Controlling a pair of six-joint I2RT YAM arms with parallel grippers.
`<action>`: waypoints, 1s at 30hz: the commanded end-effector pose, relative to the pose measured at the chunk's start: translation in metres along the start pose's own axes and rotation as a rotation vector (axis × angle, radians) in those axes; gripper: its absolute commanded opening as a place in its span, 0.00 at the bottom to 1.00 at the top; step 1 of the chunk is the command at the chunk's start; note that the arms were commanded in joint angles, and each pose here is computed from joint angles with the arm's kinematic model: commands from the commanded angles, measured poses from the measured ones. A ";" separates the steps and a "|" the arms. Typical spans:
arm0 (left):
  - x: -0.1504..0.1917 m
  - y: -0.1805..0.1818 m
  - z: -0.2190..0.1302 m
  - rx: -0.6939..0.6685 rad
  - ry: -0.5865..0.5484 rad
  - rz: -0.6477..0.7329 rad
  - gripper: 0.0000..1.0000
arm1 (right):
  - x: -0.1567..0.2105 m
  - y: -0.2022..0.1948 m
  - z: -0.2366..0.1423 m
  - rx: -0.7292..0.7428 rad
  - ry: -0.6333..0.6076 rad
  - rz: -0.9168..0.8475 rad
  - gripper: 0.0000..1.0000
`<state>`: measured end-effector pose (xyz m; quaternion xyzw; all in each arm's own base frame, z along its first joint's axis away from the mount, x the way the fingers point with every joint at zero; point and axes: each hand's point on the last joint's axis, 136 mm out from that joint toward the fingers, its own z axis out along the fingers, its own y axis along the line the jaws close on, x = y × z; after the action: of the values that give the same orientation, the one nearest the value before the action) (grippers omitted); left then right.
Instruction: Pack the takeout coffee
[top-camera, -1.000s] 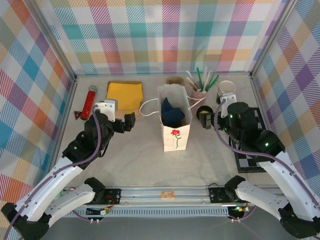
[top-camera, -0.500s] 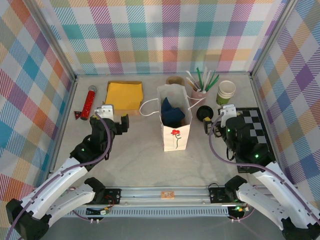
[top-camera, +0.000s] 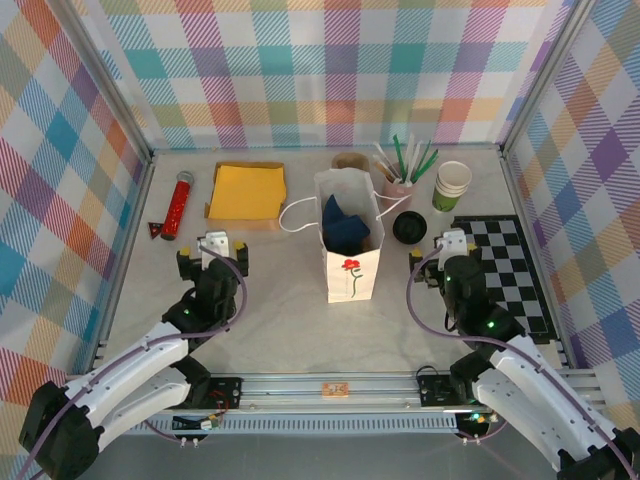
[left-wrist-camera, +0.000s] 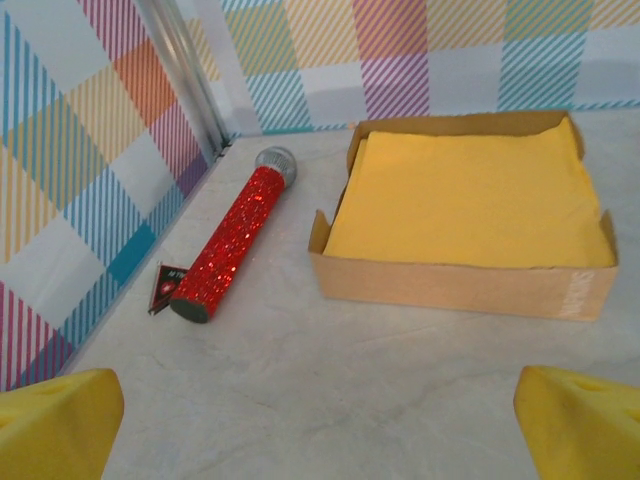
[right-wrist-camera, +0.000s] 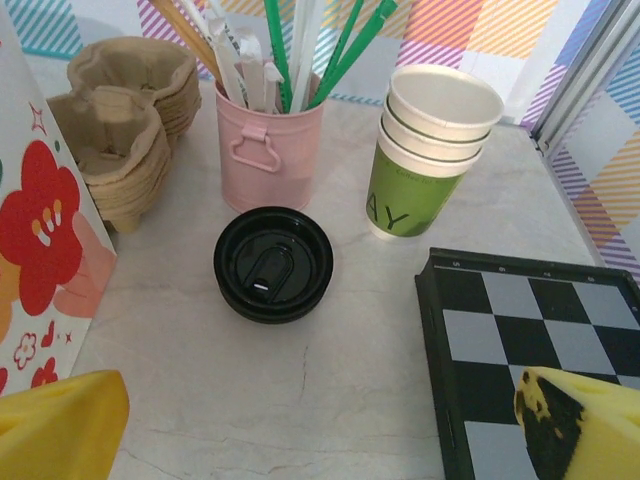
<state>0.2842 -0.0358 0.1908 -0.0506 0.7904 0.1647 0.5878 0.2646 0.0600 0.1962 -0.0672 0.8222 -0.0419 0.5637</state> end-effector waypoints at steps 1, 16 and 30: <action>-0.001 0.010 0.001 -0.068 -0.038 -0.043 1.00 | -0.002 -0.006 0.002 0.030 -0.045 0.027 0.99; 0.031 0.020 0.001 -0.112 -0.043 -0.013 1.00 | 0.038 -0.008 0.017 0.072 -0.028 0.008 0.99; 0.047 0.040 0.000 -0.200 -0.048 -0.040 1.00 | 0.065 -0.009 0.024 0.081 -0.015 -0.016 0.99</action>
<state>0.2622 -0.0012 0.1478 -0.0913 0.7687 0.2294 0.5901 0.2610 0.0438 0.1241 -0.0610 0.8267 -0.0775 0.5539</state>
